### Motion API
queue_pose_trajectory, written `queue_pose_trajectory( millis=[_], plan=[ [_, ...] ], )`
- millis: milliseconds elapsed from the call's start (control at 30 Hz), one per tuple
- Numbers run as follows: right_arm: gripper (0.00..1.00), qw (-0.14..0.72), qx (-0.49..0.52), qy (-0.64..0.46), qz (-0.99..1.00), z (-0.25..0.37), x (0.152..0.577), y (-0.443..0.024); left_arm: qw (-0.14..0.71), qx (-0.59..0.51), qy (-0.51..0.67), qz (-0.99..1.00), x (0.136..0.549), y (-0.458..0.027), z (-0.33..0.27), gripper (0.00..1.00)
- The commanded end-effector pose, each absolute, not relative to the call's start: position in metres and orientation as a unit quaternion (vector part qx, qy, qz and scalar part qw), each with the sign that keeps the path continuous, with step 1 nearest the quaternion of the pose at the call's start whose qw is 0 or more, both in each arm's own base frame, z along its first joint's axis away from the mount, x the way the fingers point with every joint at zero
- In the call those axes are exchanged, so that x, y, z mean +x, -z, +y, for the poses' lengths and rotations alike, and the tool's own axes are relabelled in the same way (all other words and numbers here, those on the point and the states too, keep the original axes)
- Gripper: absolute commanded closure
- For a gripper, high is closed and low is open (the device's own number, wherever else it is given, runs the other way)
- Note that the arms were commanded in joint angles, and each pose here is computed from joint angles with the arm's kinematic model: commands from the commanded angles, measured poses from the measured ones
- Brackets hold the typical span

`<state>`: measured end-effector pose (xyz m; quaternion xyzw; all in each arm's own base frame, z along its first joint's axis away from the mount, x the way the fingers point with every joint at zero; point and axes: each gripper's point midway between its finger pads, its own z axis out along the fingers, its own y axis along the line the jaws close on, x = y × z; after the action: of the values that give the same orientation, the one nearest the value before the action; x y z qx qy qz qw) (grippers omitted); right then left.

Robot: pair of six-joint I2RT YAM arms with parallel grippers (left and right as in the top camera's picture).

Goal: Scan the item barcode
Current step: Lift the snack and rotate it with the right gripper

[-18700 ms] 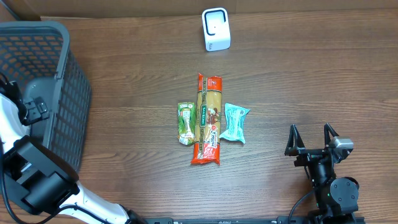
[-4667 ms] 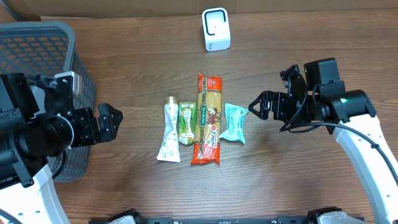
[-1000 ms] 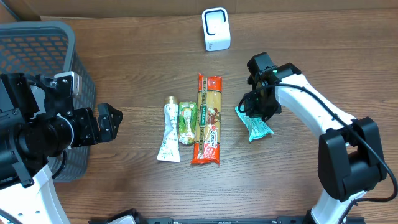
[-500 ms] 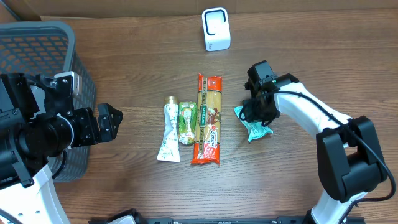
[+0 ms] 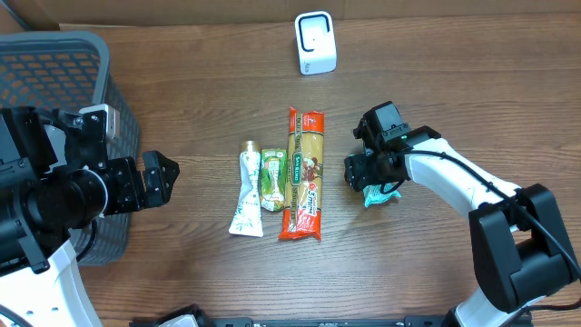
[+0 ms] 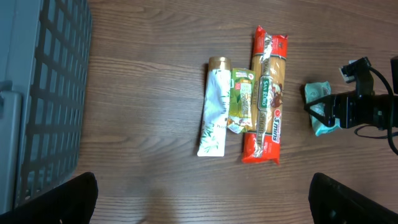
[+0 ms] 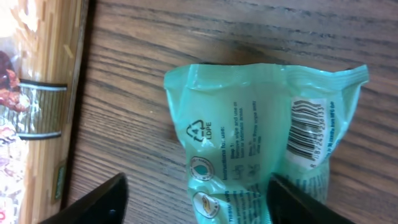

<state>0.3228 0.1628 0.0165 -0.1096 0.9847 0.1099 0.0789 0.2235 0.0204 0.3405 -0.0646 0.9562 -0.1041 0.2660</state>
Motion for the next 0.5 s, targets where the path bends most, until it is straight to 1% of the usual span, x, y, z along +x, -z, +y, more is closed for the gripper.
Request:
queue_pose_trajectory(
  millis=[0, 100, 200, 267, 367, 467],
  plan=[
    [0.15, 0.002, -0.09, -0.047, 0.995, 0.128, 0.287, 0.026, 0.265, -0.064, 0.103, 0.957, 0.224, -0.34, 0.022, 0.0],
    [0.11, 0.002, -0.09, -0.047, 0.995, 0.129, 0.29, 0.023, 0.265, -0.064, 0.103, 0.957, 0.224, -0.34, 0.022, 0.0],
    [0.0, 0.005, -0.082, -0.052, 0.995, 0.135, 0.301, 0.004, 0.265, -0.064, 0.103, 0.957, 0.224, -0.34, 0.022, 0.0],
    [0.0, 0.015, -0.055, -0.056, 0.997, 0.14, 0.314, -0.019, 0.265, -0.064, 0.103, 0.957, 0.224, -0.34, 0.022, 0.0],
    [0.0, 0.043, 0.037, -0.071, 0.996, 0.148, 0.335, -0.066, 0.265, -0.064, 0.103, 0.957, 0.224, -0.34, 0.022, 0.0],
    [0.0, 0.066, 0.134, -0.088, 0.985, 0.147, 0.338, -0.106, 0.265, -0.064, 0.103, 0.957, 0.224, -0.34, 0.022, 0.0]
  ],
)
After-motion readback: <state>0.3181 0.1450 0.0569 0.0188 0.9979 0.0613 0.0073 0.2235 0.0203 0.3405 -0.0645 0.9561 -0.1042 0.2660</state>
